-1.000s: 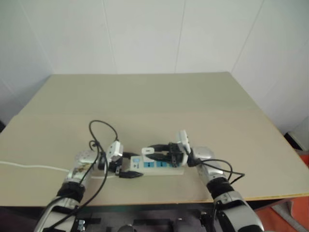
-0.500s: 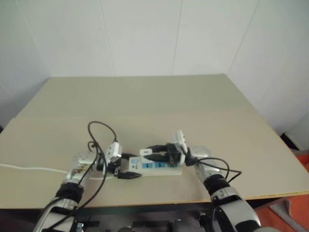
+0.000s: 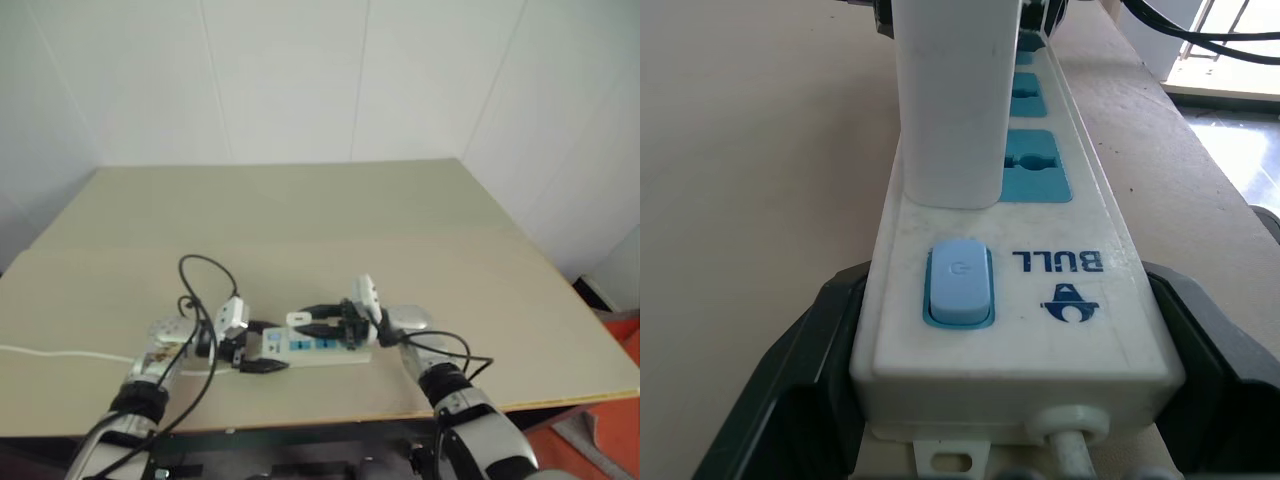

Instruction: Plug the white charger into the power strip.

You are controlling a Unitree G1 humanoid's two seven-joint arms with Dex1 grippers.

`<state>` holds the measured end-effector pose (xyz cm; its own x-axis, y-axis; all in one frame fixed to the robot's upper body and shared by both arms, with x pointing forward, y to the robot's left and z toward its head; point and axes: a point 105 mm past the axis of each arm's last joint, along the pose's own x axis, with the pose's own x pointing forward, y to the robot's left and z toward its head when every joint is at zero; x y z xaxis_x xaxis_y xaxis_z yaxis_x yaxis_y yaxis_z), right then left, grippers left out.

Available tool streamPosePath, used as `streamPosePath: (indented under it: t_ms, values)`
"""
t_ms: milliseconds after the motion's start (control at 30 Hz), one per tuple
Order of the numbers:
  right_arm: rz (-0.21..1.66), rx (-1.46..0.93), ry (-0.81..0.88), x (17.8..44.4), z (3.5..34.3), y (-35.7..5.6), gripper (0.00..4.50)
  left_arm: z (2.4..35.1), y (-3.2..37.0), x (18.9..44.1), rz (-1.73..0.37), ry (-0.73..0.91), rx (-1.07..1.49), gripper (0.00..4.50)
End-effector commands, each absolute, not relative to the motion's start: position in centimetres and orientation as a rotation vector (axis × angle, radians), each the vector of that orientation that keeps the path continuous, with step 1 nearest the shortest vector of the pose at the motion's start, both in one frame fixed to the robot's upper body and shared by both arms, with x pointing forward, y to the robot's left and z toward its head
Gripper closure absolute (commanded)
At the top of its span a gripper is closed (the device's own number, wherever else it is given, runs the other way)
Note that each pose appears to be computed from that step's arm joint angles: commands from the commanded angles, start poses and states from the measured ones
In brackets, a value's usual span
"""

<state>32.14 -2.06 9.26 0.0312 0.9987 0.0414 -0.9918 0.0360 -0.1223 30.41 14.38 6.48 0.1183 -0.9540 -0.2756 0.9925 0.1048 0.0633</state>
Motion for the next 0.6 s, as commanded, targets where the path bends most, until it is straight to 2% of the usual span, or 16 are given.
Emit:
streamPosePath:
  t_ms: [33, 300, 600]
  values:
    - [1.521, -0.127, 0.303, 29.6, 0.2, -3.7, 3.39, 7.7, 14.1, 30.4, -1.471, 0.118, 0.298, 1.19]
    - [1.538, -0.175, 0.218, 29.3, 0.5, -3.4, 3.39, 7.5, 14.0, 30.4, -1.467, 0.115, 0.297, 1.19]
    - [1.542, -0.198, 0.141, 29.7, 1.6, -2.8, 0.53, 7.2, 13.9, 30.3, -1.467, 0.119, 0.299, 1.19]
